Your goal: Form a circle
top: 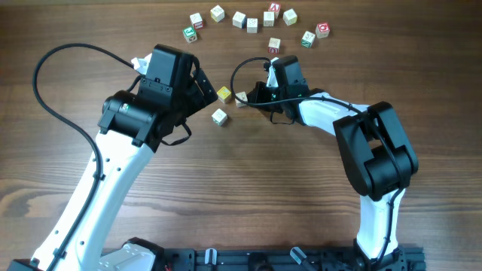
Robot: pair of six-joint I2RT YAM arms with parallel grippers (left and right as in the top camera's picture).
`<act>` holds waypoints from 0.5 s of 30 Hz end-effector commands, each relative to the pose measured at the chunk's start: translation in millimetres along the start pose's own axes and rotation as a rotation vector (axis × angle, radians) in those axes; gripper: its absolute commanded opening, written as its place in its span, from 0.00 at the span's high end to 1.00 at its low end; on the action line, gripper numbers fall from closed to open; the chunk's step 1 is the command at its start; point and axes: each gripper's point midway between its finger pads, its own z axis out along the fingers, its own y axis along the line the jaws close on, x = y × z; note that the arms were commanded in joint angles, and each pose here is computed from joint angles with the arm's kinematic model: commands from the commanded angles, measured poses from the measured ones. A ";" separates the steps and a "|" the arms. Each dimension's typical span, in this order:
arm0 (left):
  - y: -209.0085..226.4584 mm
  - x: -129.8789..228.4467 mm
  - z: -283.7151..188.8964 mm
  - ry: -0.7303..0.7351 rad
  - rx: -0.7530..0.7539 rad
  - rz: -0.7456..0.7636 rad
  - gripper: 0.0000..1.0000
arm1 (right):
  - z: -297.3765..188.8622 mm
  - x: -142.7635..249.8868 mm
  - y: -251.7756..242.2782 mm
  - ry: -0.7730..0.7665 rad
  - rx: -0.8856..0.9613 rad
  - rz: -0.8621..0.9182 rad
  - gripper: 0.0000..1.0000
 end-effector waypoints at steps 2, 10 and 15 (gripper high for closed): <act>1.3 0.6 1.3 0.004 -0.004 -0.011 0.00 | 5.4 6.0 2.0 0.020 -0.020 -0.011 0.96; 1.3 0.6 1.3 0.004 -0.004 -0.011 0.00 | 5.4 8.9 -0.5 0.031 -0.009 0.057 0.96; 1.3 0.6 1.3 0.004 -0.004 -0.011 0.00 | 5.3 12.3 -2.6 0.045 0.002 0.158 0.96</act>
